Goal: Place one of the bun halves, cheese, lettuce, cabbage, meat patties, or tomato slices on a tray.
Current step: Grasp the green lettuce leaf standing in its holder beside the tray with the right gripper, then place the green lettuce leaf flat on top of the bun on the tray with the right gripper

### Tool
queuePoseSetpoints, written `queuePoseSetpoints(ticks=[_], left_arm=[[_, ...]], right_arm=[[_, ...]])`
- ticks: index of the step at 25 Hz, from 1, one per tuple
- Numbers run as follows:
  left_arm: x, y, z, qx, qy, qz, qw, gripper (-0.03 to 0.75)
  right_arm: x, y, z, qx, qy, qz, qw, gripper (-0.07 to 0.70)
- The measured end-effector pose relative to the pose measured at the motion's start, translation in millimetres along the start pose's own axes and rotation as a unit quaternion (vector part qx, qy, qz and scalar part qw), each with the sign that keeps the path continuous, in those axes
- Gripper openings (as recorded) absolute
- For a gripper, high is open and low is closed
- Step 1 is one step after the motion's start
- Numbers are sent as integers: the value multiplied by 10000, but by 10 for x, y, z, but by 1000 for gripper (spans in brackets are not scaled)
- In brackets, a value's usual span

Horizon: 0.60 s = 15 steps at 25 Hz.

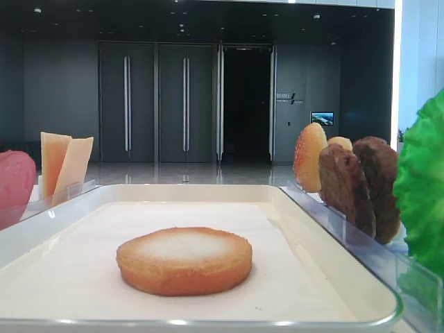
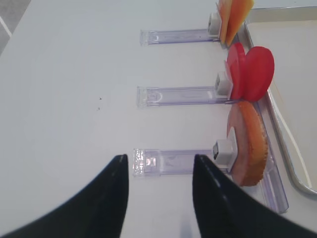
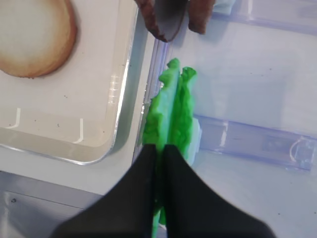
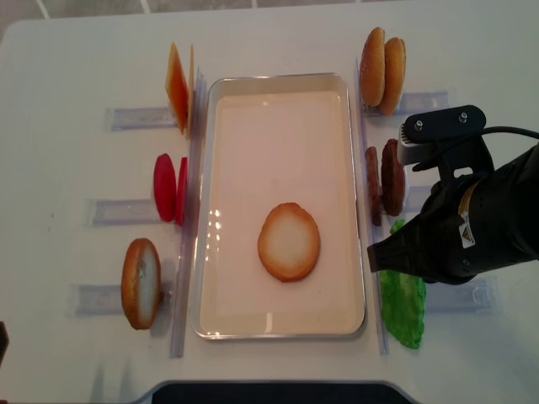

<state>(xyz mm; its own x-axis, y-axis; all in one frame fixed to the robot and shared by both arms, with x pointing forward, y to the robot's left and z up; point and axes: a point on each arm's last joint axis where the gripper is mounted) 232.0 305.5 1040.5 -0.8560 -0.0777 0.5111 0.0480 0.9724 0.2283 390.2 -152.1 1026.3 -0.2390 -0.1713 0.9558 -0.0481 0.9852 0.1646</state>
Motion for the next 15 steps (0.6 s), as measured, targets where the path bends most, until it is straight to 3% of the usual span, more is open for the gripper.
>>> queuePoseSetpoints(ticks=[5, 10, 15], left_arm=[[0, 0, 0, 0, 0, 0, 10000, 328], [0, 0, 0, 0, 0, 0, 10000, 328], [0, 0, 0, 0, 0, 0, 10000, 328]], right_arm=[[53, -13, 14, -8, -27, -35, 10000, 35], [376, -4, 8, -2, -206, -217, 9996, 35], [624, 66, 51, 194, -342, -453, 9982, 35]])
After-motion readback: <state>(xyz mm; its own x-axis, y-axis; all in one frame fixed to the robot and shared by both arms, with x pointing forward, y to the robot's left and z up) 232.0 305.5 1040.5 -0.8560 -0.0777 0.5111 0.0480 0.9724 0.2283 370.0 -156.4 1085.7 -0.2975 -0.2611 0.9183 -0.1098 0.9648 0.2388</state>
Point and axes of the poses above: a point on each arm's last joint axis where the gripper is mounted, x pointing back along that axis away from the gripper, y along the wrist's bending axis when the last joint is at zero, z = x × y, and after that the axes turned 11 degrees about -x, right-handed
